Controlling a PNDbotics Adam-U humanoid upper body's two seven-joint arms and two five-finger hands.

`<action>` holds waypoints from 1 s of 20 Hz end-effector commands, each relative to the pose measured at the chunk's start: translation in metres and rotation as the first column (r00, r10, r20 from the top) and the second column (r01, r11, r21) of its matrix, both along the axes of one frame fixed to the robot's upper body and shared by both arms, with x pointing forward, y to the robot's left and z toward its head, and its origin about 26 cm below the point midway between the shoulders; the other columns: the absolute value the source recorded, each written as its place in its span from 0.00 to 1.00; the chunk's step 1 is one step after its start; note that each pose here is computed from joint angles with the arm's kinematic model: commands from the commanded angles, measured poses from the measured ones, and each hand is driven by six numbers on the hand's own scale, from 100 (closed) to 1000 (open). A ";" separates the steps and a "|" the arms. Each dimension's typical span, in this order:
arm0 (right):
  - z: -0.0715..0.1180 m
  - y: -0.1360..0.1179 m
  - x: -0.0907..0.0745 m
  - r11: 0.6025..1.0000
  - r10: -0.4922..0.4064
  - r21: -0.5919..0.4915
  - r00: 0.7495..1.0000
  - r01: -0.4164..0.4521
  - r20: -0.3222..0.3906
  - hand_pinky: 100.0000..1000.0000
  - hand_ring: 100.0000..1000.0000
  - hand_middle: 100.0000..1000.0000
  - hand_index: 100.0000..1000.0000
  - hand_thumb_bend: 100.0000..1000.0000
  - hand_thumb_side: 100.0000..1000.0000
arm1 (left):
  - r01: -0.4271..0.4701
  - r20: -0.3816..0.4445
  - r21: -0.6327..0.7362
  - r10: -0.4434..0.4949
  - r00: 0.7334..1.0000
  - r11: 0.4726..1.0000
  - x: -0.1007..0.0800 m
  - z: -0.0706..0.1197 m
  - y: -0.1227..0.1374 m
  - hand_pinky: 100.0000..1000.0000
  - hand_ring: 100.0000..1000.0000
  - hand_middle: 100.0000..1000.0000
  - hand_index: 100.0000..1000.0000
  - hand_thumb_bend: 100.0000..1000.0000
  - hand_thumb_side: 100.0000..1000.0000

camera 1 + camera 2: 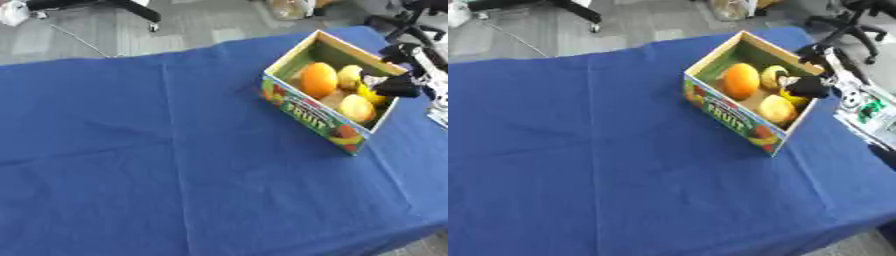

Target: Pick up the objects with one hand, pass them to the other hand, and then place them into the box on the other side of the table.

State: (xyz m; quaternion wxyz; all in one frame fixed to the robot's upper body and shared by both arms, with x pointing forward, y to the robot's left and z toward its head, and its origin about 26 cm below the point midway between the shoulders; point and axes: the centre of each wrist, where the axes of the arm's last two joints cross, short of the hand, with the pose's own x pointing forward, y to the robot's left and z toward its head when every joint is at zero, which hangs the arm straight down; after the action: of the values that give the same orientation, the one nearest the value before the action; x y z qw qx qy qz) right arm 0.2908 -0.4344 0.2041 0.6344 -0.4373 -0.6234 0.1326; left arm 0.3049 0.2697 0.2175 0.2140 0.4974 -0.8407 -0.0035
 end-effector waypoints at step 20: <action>-0.033 0.037 -0.061 0.714 0.355 0.184 0.576 -0.676 0.736 0.68 0.96 0.85 0.87 0.00 0.33 | -0.127 -0.042 -0.226 0.120 0.992 0.966 0.001 -0.011 0.035 0.71 0.52 0.56 0.70 0.40 0.52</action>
State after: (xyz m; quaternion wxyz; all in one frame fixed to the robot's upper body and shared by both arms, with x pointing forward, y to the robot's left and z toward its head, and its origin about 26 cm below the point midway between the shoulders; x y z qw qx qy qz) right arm 0.2312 -0.4018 0.1683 0.4024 -0.0945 -0.9106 -0.0029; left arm 0.3068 0.2998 0.2002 0.2828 0.5243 -0.7984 0.0881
